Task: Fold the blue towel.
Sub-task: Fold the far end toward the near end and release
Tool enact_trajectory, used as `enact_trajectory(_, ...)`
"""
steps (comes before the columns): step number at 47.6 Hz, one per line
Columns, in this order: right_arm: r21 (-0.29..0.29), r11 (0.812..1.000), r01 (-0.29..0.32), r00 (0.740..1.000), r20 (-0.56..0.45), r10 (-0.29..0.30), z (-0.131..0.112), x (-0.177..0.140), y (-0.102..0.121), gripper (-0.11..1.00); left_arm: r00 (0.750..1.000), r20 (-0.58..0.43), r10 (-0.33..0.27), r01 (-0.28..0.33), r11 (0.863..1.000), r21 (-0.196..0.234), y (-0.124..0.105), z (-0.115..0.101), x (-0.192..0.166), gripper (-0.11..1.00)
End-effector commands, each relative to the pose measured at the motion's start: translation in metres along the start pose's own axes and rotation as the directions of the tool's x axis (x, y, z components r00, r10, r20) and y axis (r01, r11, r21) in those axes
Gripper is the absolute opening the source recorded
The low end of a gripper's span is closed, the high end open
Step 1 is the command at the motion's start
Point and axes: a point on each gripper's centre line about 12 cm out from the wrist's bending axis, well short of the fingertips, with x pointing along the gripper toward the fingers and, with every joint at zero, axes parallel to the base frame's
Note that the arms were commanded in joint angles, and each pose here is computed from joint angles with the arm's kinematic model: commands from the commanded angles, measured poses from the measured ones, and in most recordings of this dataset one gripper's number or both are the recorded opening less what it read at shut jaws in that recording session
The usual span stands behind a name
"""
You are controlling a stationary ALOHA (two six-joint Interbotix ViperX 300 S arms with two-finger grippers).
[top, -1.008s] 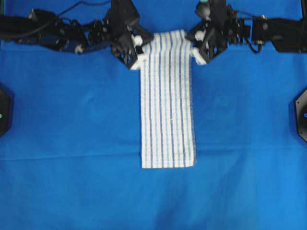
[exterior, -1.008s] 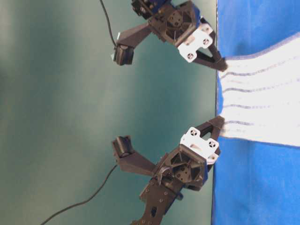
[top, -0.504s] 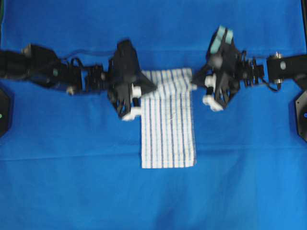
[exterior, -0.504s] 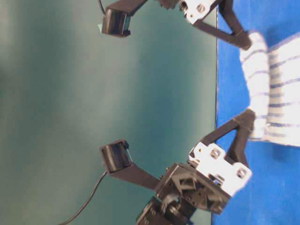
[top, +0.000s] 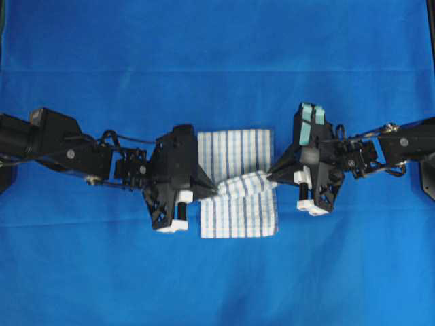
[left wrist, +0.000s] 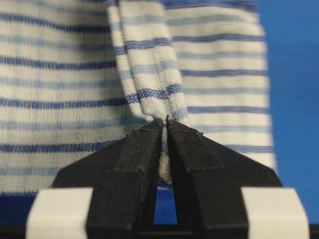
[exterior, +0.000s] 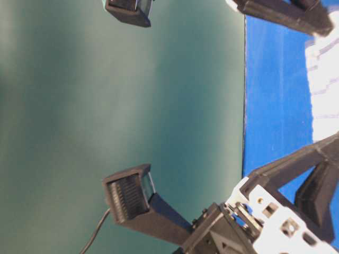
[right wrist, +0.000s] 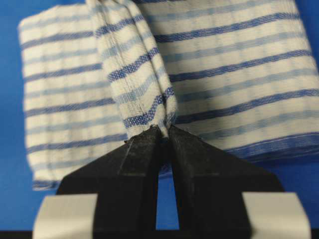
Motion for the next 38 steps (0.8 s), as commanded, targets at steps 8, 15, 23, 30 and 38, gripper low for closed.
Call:
enact_trajectory(8, 0.000, 1.000, -0.023, 1.000, 0.002, 0.023, 0.001, -0.004, 0.013, 0.09, 0.999, 0.014, -0.050, 0.050, 0.998, 0.036, -0.025, 0.008, -0.007, 0.03)
enact_trajectory(15, -0.003, 1.000, -0.031, 1.000, 0.002, 0.031, 0.001, -0.003, 0.017, 0.09, 0.999, 0.002, -0.048, 0.048, 0.998, 0.043, -0.025, 0.007, -0.007, 0.02)
enact_trajectory(23, -0.003, 1.000, -0.031, 1.000, 0.002, 0.031, 0.002, -0.002, 0.017, 0.09, 0.999, 0.003, -0.044, 0.043, 0.998, 0.050, -0.023, 0.008, -0.006, 0.03)
enact_trajectory(30, 0.000, 1.000, -0.030, 1.000, 0.003, 0.030, 0.004, -0.001, 0.018, 0.09, 0.999, -0.003, -0.035, 0.035, 0.998, 0.043, -0.019, 0.007, -0.006, 0.03)
enact_trajectory(38, -0.001, 0.999, -0.043, 0.999, 0.004, 0.043, 0.004, -0.001, 0.023, 0.15, 0.999, -0.005, -0.036, 0.036, 0.998, 0.043, -0.019, 0.007, -0.006, 0.11)
